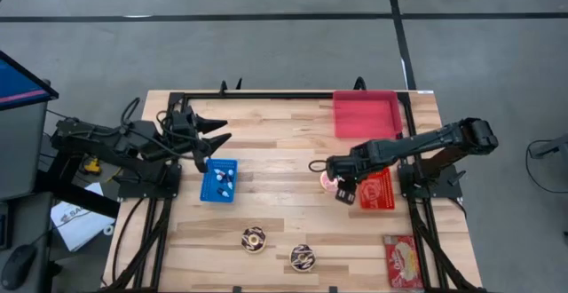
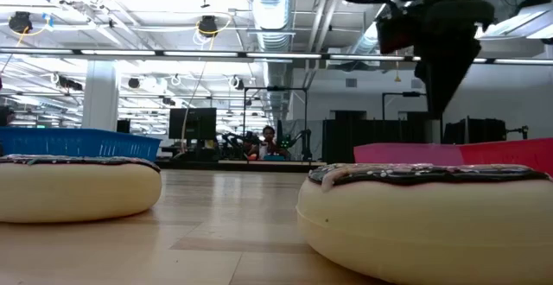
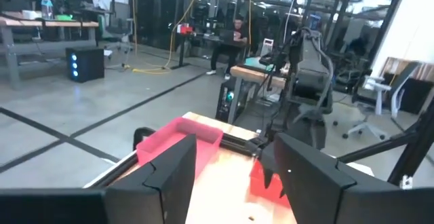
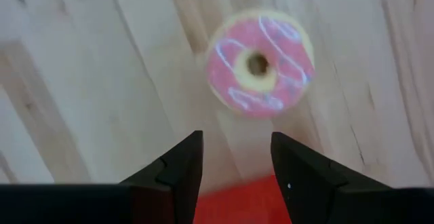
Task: Pick & Place Food Item
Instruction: Put the pink donut into the red bin
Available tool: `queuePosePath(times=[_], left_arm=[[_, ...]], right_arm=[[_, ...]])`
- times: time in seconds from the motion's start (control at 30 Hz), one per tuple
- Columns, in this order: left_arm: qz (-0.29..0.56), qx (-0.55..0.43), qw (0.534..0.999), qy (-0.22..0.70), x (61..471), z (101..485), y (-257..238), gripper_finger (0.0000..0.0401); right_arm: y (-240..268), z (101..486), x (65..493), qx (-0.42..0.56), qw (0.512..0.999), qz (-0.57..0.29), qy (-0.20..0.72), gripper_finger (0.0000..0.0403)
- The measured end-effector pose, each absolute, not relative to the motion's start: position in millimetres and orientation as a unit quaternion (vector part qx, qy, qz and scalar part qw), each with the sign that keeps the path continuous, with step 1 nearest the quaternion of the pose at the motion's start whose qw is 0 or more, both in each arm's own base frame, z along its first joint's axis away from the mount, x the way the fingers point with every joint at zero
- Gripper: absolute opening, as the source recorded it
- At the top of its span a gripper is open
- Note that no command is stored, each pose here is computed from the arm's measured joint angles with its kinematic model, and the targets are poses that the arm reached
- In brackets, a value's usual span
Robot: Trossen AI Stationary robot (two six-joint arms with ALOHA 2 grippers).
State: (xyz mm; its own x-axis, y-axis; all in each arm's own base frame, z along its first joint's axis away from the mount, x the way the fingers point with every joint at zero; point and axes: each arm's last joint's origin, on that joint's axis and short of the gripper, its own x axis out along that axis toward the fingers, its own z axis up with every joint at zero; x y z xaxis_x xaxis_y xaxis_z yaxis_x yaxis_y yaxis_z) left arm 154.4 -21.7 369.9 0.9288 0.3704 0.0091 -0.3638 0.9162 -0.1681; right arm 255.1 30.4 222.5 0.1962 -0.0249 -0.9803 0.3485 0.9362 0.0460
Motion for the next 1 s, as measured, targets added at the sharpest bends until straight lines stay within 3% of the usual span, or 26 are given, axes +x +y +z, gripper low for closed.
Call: queuePosePath(times=[0.27, 0.57, 1.0], left_arm=[[0.198, -0.07, 0.978, -0.013, 156.5, 368.3, -20.5, 0.0196], [0.199, -0.049, 0.979, 0.0, 162.4, 365.4, -21.9, 0.0194], [0.2, -0.032, 0.979, 0.035, 169.5, 356.7, -23.7, 0.019]], right_arm=[[20.8, 226.1, 267.2, 0.147, 0.797, -0.118, 0.574, 0.019], [14.3, 225.8, 267.2, 0.054, 0.806, -0.06, 0.586, 0.0257], [-15.3, 211.9, 262.8, 0.036, 0.801, -0.052, 0.596, 0.0262]])
